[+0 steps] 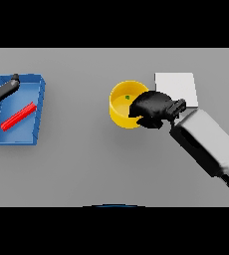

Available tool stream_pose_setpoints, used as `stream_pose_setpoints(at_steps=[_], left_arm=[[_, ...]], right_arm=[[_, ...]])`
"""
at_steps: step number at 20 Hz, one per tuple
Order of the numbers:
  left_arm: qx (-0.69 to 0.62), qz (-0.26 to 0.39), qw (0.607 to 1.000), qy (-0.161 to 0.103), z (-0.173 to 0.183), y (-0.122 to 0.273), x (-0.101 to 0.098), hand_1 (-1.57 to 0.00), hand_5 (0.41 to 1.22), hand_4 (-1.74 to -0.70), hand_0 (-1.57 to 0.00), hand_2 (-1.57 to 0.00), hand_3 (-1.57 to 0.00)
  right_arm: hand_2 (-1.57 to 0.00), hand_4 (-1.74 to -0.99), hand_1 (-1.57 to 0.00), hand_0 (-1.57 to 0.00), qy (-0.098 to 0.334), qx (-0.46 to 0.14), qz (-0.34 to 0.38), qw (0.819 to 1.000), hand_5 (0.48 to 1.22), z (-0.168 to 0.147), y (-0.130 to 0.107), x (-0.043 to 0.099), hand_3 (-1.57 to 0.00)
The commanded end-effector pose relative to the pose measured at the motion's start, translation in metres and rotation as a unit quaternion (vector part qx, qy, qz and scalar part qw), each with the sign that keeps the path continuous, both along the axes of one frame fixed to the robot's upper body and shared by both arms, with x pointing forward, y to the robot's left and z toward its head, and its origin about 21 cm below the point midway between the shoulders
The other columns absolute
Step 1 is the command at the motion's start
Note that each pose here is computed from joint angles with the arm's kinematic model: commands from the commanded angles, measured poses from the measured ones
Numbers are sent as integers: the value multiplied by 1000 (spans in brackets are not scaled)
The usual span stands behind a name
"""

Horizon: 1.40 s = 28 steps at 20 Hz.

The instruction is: Pick up the red beaker and tilt it to pour out 1 green nut into yellow bowl. Pick up the yellow bowl and place it on the metallic measuring scale.

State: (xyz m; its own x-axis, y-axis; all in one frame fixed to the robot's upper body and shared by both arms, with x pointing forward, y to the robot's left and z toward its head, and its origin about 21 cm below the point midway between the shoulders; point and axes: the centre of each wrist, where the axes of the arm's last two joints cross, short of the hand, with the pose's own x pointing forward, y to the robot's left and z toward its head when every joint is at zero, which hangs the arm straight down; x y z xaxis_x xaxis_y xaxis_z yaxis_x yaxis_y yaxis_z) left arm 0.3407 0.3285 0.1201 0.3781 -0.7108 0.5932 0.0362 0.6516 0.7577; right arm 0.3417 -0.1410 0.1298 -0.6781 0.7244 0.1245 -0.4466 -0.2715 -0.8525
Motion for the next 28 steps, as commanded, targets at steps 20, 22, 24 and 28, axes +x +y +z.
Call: stream_pose_setpoints(at_steps=[20, 22, 24, 28], left_arm=[[8, 17, 1000, 8, 11, -3, -8, 1, 773, -832, 1, 1, 1], [10, 20, 1000, 9, 8, 0, -10, 1, 772, -823, 1, 1, 1], [12, 24, 1000, 4, 10, 1, -10, 1, 763, -819, 1, 1, 1], [12, 22, 1000, 6, 8, 2, -10, 1, 753, -811, 1, 1, 1]], right_arm=[[-1571, -1720, -1571, -1571, -67, 4, -164, 984, 1221, 22, -95, 59, -1172], [-1571, -1721, -1571, -1571, -62, 5, -181, 981, 1221, 16, -110, 67, -1182], [-1571, -1722, -1571, -1571, -53, -1, -199, 979, 1221, 2, -115, 72, -1227], [-1571, -1724, -1567, -1571, -49, 1, -214, 976, 1221, -20, -127, 78, -1390]])
